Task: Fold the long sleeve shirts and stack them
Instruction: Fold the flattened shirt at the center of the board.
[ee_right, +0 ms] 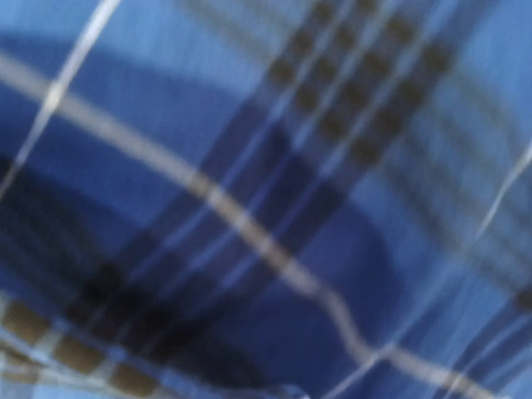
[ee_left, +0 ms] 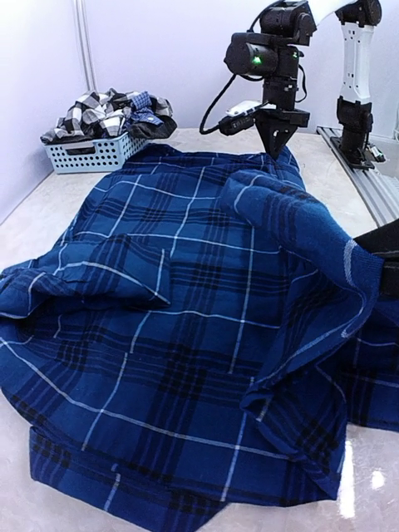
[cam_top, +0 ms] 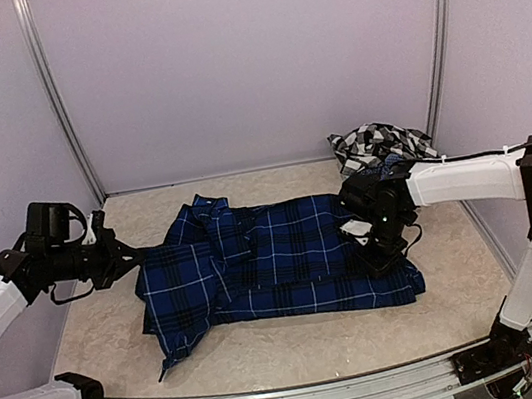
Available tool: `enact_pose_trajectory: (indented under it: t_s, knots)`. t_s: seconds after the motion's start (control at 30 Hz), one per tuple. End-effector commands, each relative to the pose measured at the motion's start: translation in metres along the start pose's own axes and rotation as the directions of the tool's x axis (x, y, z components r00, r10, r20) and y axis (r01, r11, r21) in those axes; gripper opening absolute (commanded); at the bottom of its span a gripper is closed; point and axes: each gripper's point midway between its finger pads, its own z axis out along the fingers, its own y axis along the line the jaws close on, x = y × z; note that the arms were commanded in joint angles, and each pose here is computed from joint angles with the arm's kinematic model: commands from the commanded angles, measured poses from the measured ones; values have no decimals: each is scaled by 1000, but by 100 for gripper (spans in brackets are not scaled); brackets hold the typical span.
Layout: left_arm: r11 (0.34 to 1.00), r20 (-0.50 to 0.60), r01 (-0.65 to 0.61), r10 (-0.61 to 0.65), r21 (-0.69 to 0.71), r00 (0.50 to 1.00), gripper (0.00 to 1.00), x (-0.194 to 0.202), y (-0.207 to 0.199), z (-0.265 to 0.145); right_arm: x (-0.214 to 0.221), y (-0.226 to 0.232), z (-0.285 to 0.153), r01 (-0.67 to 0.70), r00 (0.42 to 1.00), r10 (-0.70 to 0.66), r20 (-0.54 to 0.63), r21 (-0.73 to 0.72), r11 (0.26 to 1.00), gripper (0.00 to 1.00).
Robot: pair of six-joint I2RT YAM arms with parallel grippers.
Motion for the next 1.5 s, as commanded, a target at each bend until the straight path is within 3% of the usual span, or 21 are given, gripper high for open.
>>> enact_pose_trajectory:
  t_s: [0.0, 0.27, 0.67, 1.13, 1.47]
  knots:
    - [996, 52, -77, 74, 54, 996, 0, -21, -10, 13, -27, -7, 5, 73, 997, -73, 11, 24, 997, 0]
    - [994, 55, -108, 107, 16, 993, 0, -39, 0, 38, -52, -22, 16, 95, 996, -94, -9, 65, 993, 0]
    - [995, 43, -96, 97, -21, 994, 0, -63, 22, 84, -54, -46, 27, 72, 997, -67, -48, 115, 991, 0]
    - [992, 49, -109, 106, 59, 993, 0, -96, 3, 118, -47, -56, 30, 44, 997, -35, -64, 148, 988, 0]
    - [997, -14, -81, 81, -6, 997, 0, -89, 38, 153, -49, -64, 33, 29, 998, -17, -63, 194, 981, 0]
